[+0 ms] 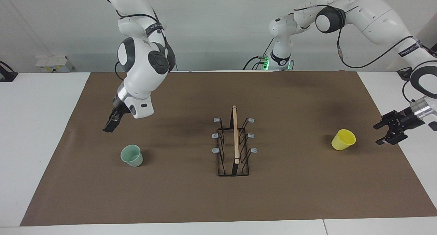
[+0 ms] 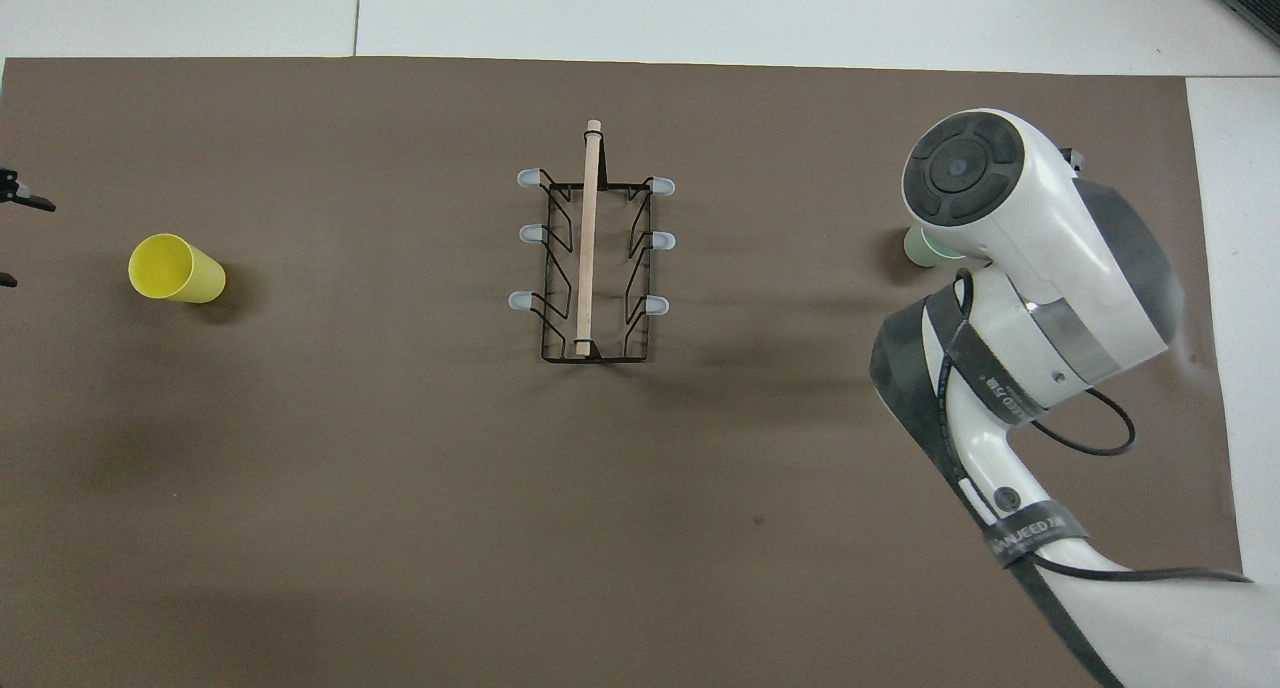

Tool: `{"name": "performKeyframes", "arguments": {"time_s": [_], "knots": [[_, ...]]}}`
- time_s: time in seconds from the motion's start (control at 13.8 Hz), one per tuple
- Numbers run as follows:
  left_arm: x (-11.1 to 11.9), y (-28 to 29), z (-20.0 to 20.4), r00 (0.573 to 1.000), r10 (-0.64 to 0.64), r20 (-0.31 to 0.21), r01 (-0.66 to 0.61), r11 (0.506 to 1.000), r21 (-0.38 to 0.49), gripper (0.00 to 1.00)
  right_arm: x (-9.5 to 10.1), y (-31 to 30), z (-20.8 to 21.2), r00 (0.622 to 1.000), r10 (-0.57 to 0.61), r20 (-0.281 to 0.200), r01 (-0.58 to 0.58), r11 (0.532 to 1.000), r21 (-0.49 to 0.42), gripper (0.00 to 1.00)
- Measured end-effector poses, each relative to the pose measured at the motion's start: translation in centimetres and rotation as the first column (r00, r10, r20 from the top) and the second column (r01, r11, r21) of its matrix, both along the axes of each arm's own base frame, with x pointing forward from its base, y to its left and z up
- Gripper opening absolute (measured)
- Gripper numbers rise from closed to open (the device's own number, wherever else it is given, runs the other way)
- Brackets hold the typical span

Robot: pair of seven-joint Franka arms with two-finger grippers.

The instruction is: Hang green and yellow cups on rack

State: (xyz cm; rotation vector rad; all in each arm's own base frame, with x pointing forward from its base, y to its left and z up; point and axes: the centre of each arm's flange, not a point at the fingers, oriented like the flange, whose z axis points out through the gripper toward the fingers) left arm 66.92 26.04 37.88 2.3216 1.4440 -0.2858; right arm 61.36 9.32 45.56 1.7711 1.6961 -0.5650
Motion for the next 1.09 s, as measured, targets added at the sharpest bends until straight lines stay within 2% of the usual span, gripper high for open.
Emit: {"name": "performKeyframes", "arguments": {"time_s": [0.15,0.29,0.44,0.73,0.94,1.09], "knots": [[0.2,1.4,-2.4,0.990,0.144,-0.009,-0.144,0.988,-0.049,1.00,-0.4,0.9,-3.1,0.997,0.066,-0.027,-0.067,0.998,-0.020,1.00],[0.0,1.6,-4.7,0.958,0.281,-0.055,-0.285,0.955,-0.077,1.00,-0.8,1.4,-5.2,0.994,0.099,-0.051,-0.101,0.994,-0.034,1.00],[-0.6,1.2,-6.7,0.928,0.362,-0.092,-0.369,0.926,-0.075,1.00,-1.2,2.2,-6.3,0.987,0.150,-0.062,-0.154,0.986,-0.068,1.00],[-1.6,0.8,-6.9,0.889,0.439,-0.126,-0.450,0.890,-0.075,1.00,-1.8,5.5,-10.2,0.964,0.241,-0.110,-0.255,0.956,-0.146,1.00],[-2.0,-1.0,-6.6,0.892,0.425,-0.156,-0.441,0.893,-0.088,1.00,-1.7,5.9,-12.2,0.953,0.268,-0.140,-0.291,0.940,-0.181,1.00],[-2.5,-1.8,-7.2,0.877,0.446,-0.182,-0.470,0.873,-0.128,1.00,-1.6,5.9,-13.3,0.945,0.290,-0.150,-0.315,0.930,-0.190,1.00]]}}
